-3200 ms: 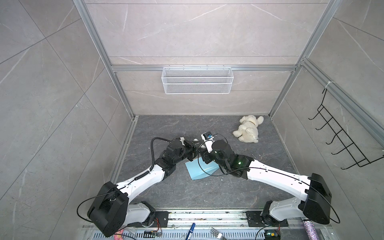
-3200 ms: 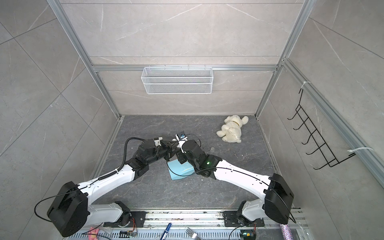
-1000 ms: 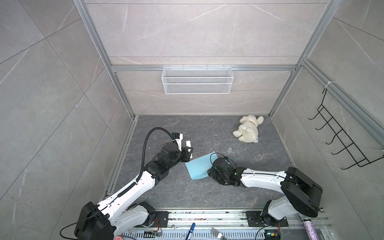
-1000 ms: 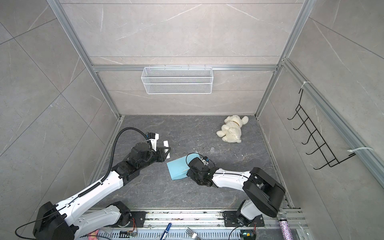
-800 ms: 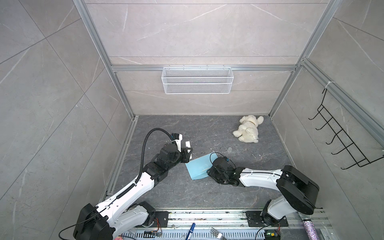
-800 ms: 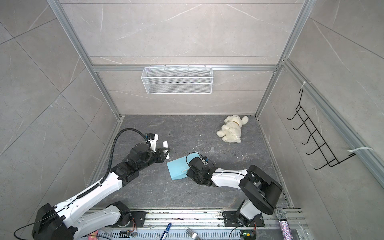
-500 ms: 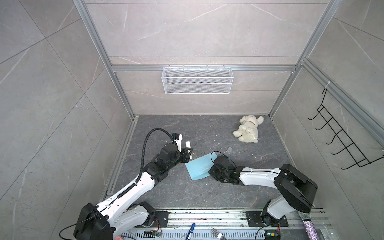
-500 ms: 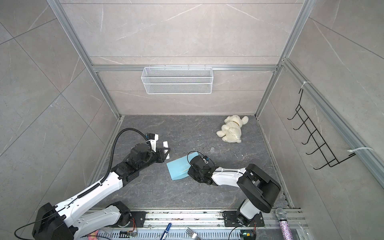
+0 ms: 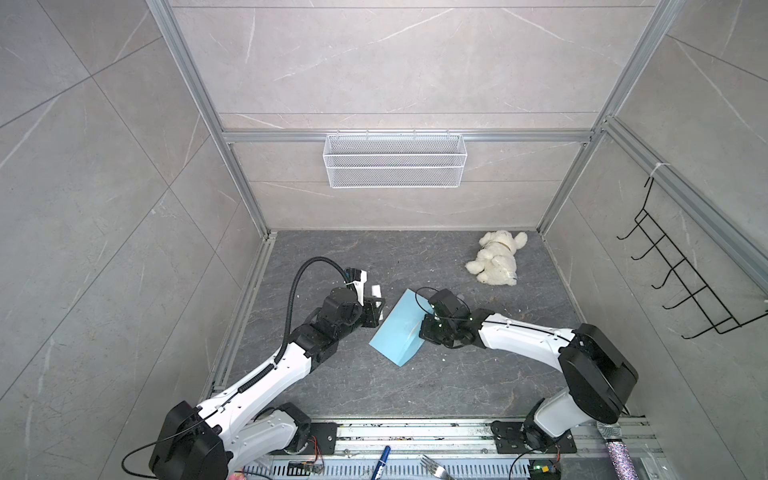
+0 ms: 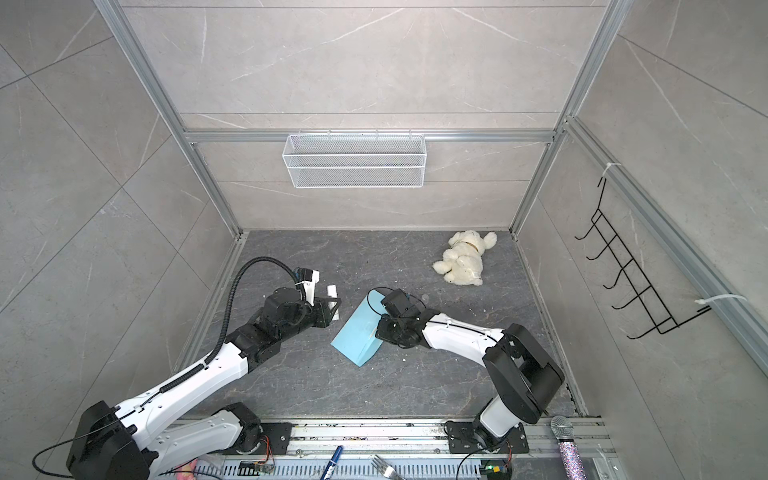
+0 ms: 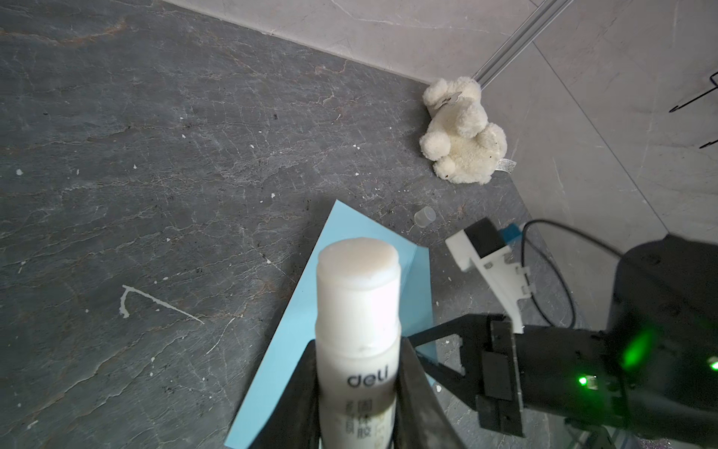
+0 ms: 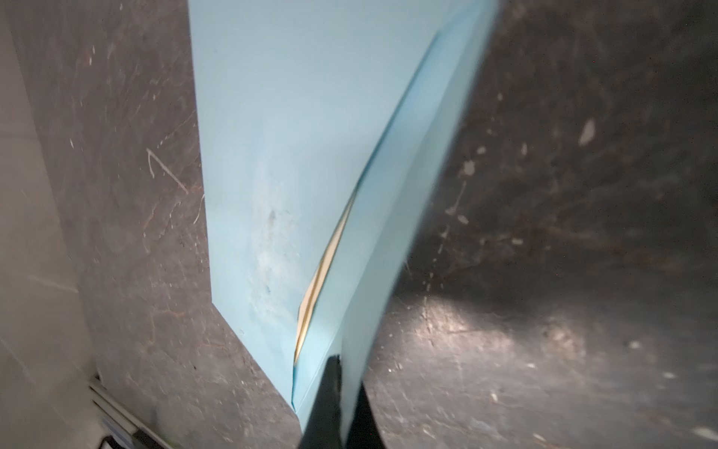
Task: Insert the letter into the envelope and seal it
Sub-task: 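Grasp the envelope's flap edge with the right gripper and lift it upright, then fold the lifted flap down over the glued area with the right gripper, then press along the folded flap with the right gripper while the left holds the glue stick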
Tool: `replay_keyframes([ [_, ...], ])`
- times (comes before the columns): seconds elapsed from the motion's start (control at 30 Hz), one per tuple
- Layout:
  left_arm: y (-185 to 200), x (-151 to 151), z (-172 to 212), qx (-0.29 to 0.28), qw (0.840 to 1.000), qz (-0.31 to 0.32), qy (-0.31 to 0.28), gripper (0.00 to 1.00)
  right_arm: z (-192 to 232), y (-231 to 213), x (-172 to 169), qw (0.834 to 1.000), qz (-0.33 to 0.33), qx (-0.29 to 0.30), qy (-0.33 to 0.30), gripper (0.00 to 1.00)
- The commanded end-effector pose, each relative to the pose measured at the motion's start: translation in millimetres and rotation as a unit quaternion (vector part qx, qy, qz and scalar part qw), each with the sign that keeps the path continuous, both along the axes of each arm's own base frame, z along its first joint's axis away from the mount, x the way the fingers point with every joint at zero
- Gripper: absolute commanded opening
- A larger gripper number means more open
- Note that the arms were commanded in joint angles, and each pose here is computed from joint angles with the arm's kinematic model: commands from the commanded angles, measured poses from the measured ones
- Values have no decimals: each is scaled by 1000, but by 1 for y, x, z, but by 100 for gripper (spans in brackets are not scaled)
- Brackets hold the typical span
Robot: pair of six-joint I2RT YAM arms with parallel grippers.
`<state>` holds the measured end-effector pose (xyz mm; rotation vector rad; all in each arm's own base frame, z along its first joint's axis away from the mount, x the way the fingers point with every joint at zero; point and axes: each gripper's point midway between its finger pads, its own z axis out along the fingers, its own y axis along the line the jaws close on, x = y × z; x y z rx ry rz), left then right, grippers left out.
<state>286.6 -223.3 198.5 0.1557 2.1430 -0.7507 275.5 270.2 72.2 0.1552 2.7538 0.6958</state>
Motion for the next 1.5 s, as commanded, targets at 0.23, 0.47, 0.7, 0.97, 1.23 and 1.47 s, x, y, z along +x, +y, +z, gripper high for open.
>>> replay_keyframes([
  [0.23, -5, 4, 9, -6, 1000, -7, -19, 0, 4, -29, -32, 957, 252, -136, 56, 0],
  [0.47, -3, 0, 5, -13, 1000, -3, -16, 0, -1, -21, -6, 942, 282, -176, 46, 7],
  [0.7, -3, 2, -7, -14, 1000, 6, -6, 0, -2, 1, 14, 952, 272, -142, 18, 24],
  [0.97, -7, 4, -29, 0, 1000, 4, 11, 0, 44, -7, 27, 970, 215, -88, -68, 44],
  [1.23, -19, 10, -53, 19, 999, -3, 27, 0, 56, -41, 32, 985, 136, -50, -92, 67],
  [1.47, -31, 13, -76, 31, 998, -12, 49, 0, 32, -88, 42, 992, 45, -89, -78, 56],
])
